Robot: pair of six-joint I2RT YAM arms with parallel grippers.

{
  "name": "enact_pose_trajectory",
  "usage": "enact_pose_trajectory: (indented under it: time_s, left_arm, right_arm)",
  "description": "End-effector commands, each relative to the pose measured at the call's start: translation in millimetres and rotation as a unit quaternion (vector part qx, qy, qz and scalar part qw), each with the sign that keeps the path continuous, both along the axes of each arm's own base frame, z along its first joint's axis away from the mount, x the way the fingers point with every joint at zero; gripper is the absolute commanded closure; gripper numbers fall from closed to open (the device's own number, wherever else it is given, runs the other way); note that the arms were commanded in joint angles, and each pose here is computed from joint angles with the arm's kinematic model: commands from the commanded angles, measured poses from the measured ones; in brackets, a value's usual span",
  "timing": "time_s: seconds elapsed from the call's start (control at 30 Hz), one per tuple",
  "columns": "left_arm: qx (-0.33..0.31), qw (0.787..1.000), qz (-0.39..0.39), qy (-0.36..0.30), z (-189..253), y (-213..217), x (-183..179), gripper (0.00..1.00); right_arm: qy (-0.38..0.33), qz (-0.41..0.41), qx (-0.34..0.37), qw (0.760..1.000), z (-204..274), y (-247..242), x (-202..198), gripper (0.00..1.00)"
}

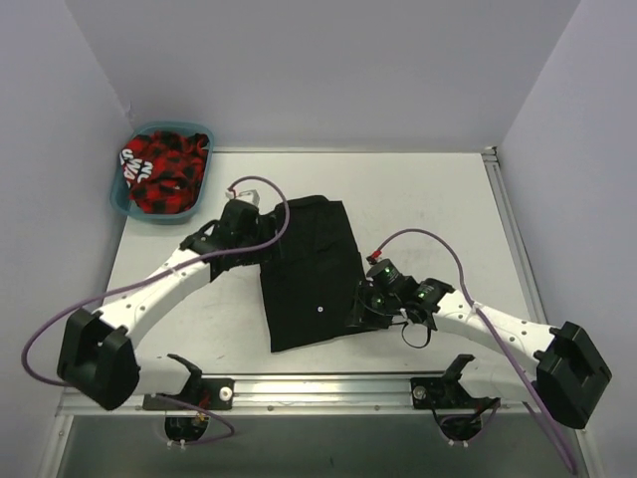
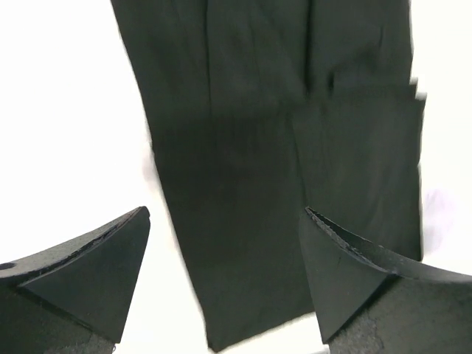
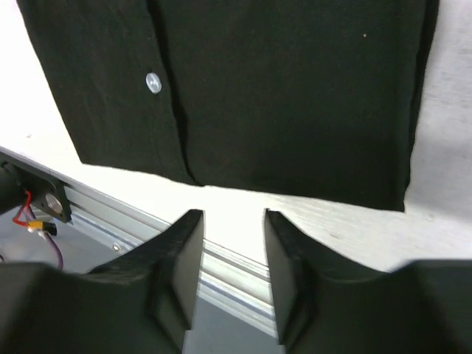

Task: Fold and stack the long sleeve shirts
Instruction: Fold the shirt

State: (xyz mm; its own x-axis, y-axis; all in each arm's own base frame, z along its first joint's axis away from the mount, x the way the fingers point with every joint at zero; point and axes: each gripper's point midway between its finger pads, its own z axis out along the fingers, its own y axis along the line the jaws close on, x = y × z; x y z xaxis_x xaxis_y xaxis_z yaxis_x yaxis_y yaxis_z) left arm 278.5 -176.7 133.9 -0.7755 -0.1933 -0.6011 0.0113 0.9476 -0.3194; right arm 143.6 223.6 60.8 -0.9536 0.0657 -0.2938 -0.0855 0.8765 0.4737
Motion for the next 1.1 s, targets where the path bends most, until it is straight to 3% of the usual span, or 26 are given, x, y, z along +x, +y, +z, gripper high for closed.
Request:
enact_pose_trajectory:
  time_s: [0.0,0.1,0.2,0.37,0.53,0.67,0.8,0.9,1.07]
  left_arm:
    - [-0.022,0.999,-0.014,-0.022,20.9,-18.1,45.5,0.12]
    - [-0.070,0.997,-0.043,-0.002,15.0,-47.5,30.1,0.13]
    - [-0.077,0.996,-0.052,0.003,-7.6,-53.5,4.2,0.13]
    - [-0.109,0.992,-0.049,0.040,-29.2,-56.3,-29.0,0.18]
    - [-0.135,0.982,-0.117,0.054,-34.9,-82.2,-96.7,0.23]
    - [-0.204,0.966,-0.135,0.079,-35.1,-100.0,-130.9,0.38]
    - [-0.182,0.970,-0.133,0.096,-58.1,-99.7,-139.8,0.58]
    - [-0.178,0.968,-0.143,0.104,-65.9,-109.1,-139.0,0.65]
    - [-0.152,0.968,-0.147,0.135,-88.0,-115.8,-144.3,0.67]
  right_arm:
    - [-0.005,-0.051,0.016,0.999,-5.4,9.1,12.4,0.65]
    - [-0.015,-0.046,0.059,0.997,-6.0,21.8,14.7,0.67]
    - [-0.018,-0.027,0.102,0.994,-4.7,35.9,13.0,0.67]
    - [0.007,-0.038,0.087,0.995,-28.1,29.9,11.0,0.69]
    - [0.003,-0.027,0.117,0.993,-22.3,36.4,14.2,0.73]
    - [-0.010,0.015,0.128,0.992,-7.2,46.1,11.6,0.77]
    - [0.004,0.026,0.130,0.991,-7.4,49.2,5.2,0.84]
    - [0.017,0.035,0.128,0.991,-12.5,51.0,1.9,0.89]
    - [0.048,0.044,0.117,0.991,-25.2,53.0,-5.5,0.93]
